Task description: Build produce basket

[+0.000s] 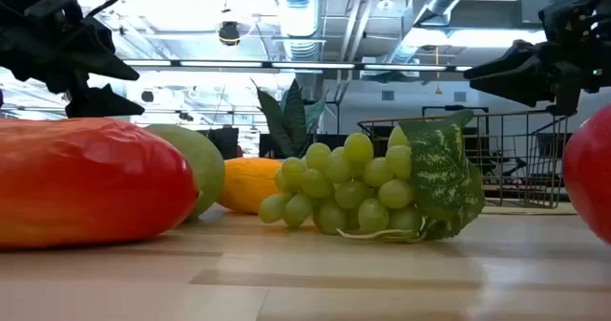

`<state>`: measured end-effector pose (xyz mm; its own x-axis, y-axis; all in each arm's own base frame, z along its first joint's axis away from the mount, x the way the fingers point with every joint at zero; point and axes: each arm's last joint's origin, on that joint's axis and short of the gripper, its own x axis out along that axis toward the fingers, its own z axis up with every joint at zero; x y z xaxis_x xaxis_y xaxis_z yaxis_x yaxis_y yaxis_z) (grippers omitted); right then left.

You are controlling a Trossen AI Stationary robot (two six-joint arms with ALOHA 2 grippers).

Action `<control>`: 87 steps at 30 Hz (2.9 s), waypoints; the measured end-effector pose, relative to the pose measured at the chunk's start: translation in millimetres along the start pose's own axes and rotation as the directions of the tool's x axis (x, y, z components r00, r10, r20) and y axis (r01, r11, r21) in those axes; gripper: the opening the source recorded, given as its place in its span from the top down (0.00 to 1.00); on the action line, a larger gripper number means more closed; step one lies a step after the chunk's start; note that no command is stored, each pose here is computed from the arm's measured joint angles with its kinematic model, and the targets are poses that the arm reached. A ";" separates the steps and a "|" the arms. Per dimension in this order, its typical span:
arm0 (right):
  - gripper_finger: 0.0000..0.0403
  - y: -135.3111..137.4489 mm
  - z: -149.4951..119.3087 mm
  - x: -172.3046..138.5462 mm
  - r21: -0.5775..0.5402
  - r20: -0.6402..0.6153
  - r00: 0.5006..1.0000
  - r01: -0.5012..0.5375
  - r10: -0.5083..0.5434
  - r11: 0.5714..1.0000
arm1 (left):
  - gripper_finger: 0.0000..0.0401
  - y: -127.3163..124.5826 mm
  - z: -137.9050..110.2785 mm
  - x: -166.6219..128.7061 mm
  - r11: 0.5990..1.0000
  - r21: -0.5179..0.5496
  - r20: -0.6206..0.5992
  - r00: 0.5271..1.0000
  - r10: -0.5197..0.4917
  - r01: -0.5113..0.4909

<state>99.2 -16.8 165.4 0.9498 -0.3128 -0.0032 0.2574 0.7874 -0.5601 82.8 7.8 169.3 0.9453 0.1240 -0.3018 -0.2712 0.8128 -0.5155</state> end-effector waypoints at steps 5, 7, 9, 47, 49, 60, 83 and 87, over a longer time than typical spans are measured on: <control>0.40 0.1 -0.1 0.0 0.000 0.000 1.000 0.000 0.000 1.000 | 0.31 0.0 0.0 0.0 1.000 0.000 0.000 1.000 0.000 0.000; 0.40 0.1 0.0 0.0 0.000 0.000 1.000 0.000 0.000 1.000 | 0.31 0.0 0.0 0.0 1.000 0.000 0.000 1.000 0.000 0.000; 0.40 0.1 0.0 0.0 0.000 0.000 1.000 0.000 0.000 1.000 | 0.31 0.0 0.0 0.0 1.000 0.000 0.000 1.000 0.000 0.000; 0.40 0.1 -0.1 0.0 0.000 0.000 1.000 0.000 0.000 1.000 | 0.31 0.0 0.0 0.0 1.000 0.005 0.000 1.000 0.000 0.000; 0.40 0.1 0.0 0.0 0.000 0.000 1.000 -0.001 0.001 1.000 | 0.31 0.0 0.1 0.0 1.000 -0.003 0.001 1.000 0.000 0.000; 0.40 0.1 -0.1 0.0 0.000 0.000 1.000 0.000 0.000 1.000 | 0.31 6.5 6.0 -1.4 0.963 -0.161 0.179 0.953 0.243 -0.216; 0.40 -6.7 8.9 -0.6 0.722 0.090 0.994 -0.018 -0.068 0.691 | 0.31 9.1 7.8 -2.8 0.912 -0.324 0.236 0.912 0.336 -0.252; 0.40 -8.7 11.7 -1.2 0.902 0.104 0.992 -0.061 -0.078 0.427 | 0.31 9.3 7.8 -2.8 0.910 -0.328 0.239 0.910 0.340 -0.254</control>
<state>97.9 -17.0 179.9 0.9402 -0.3162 0.1265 0.2123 0.8346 0.5083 79.1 19.5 171.6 0.8110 0.5252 -0.2580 -0.5461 0.5212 -0.6558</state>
